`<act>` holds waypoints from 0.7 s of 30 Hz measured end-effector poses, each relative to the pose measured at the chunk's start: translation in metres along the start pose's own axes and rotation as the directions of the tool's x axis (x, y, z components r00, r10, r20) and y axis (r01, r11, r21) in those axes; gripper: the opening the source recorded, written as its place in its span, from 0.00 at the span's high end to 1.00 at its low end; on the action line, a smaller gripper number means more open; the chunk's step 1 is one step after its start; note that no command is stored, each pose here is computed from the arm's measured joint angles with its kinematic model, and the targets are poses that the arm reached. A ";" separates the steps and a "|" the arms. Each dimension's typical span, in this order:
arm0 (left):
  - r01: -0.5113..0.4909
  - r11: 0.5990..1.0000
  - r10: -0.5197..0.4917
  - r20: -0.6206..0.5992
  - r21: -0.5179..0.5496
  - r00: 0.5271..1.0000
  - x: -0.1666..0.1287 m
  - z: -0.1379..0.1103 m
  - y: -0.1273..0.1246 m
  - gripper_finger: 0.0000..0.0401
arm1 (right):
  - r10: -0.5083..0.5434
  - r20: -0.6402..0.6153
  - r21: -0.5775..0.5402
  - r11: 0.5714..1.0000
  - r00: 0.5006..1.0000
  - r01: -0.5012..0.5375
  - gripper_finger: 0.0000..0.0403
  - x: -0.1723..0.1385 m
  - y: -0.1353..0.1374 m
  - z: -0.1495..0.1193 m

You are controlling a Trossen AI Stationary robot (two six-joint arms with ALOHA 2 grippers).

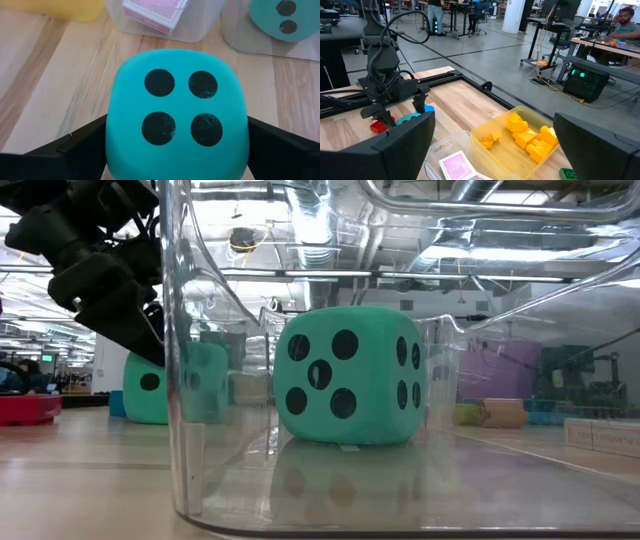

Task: Pick & Place Toys
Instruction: Put the blue dice into the bottom transparent bin

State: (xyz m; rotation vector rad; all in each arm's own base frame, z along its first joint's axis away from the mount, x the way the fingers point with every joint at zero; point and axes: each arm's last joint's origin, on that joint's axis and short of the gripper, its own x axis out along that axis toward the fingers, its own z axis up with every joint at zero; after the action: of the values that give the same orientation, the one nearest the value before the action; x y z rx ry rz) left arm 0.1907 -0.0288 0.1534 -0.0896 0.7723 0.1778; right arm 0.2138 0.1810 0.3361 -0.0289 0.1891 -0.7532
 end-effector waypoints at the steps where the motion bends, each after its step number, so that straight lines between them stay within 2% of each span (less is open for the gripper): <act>1: 0.001 1.000 -0.001 0.003 0.000 1.000 0.000 0.000 0.000 0.07 | 0.000 0.000 0.000 1.000 1.000 0.000 0.01 0.000 0.000 0.000; 10: 0.053 0.999 -0.053 0.030 -0.008 0.998 0.000 0.004 -0.003 0.08 | 0.000 0.000 -0.001 1.000 1.000 0.000 0.01 0.000 0.000 0.000; 15: 0.136 0.991 -0.135 0.052 -0.012 0.990 -0.004 0.007 -0.005 0.08 | -0.001 0.000 -0.003 1.000 1.000 0.001 0.01 0.000 0.000 0.000; 21: 0.269 0.963 -0.270 0.088 0.021 0.959 -0.017 0.011 -0.010 0.09 | 0.000 -0.003 -0.004 1.000 1.000 0.000 0.01 0.000 0.000 0.000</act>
State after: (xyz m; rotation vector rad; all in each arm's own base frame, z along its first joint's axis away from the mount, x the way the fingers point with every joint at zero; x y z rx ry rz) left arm 0.1882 -0.0389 0.1735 -0.1765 0.6632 -0.0807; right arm 0.2136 0.1808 0.3360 -0.0316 0.1936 -0.7532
